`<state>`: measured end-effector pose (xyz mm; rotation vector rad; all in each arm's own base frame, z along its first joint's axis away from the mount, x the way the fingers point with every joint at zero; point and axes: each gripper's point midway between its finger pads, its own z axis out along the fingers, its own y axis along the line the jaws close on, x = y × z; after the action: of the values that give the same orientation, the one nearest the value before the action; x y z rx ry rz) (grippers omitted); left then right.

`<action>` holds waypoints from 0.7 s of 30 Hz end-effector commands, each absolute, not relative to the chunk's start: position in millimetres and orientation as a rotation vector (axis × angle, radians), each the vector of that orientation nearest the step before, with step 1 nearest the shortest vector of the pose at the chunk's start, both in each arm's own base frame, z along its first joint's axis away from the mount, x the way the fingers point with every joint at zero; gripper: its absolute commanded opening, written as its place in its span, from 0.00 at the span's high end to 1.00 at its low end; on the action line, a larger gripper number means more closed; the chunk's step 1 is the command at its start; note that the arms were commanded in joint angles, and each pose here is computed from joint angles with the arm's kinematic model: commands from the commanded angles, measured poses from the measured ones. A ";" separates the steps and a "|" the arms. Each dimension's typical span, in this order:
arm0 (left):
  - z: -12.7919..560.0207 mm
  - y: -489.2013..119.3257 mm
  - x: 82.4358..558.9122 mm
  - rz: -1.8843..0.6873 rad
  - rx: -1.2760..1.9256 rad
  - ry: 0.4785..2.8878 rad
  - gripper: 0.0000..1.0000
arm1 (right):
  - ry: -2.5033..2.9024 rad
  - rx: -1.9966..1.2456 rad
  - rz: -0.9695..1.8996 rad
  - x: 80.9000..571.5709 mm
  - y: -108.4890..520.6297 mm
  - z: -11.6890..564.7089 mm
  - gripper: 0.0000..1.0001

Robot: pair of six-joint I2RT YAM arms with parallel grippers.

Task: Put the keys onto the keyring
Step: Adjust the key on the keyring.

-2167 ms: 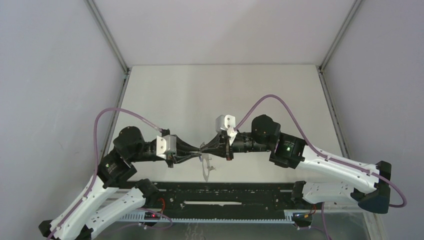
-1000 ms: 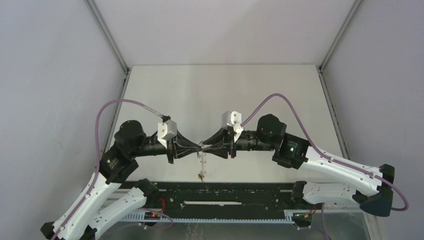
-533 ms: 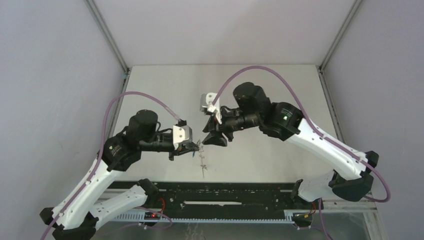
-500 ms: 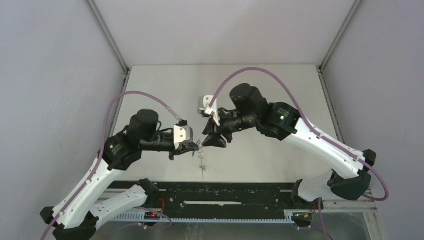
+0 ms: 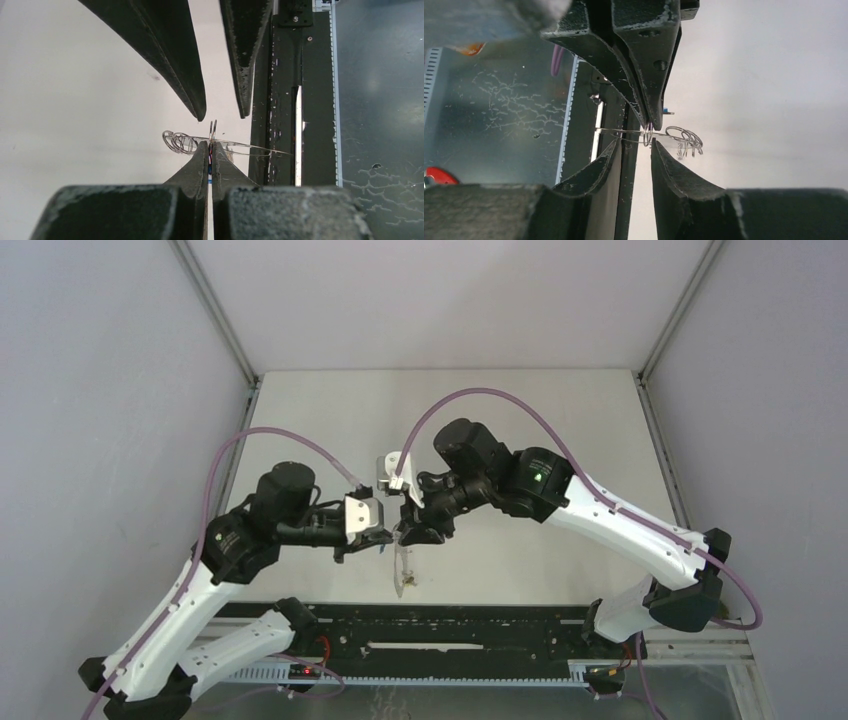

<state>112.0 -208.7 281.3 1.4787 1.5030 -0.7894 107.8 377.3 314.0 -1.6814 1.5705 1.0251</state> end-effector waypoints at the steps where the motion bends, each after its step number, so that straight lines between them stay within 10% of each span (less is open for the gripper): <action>1: 315.3 -213.0 112.2 -0.780 1.430 1.374 1.00 | 1.513 -1.640 1.053 110.5 388.7 328.1 0.64; 21: 330.5 -216.2 110.1 -0.816 1.370 1.343 1.00 | 1.541 -1.567 1.128 120.4 394.6 327.7 1.00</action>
<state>111.6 -210.1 299.3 1.4188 1.4471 -0.7946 116.8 388.9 320.5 -1.6082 1.5596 1.0957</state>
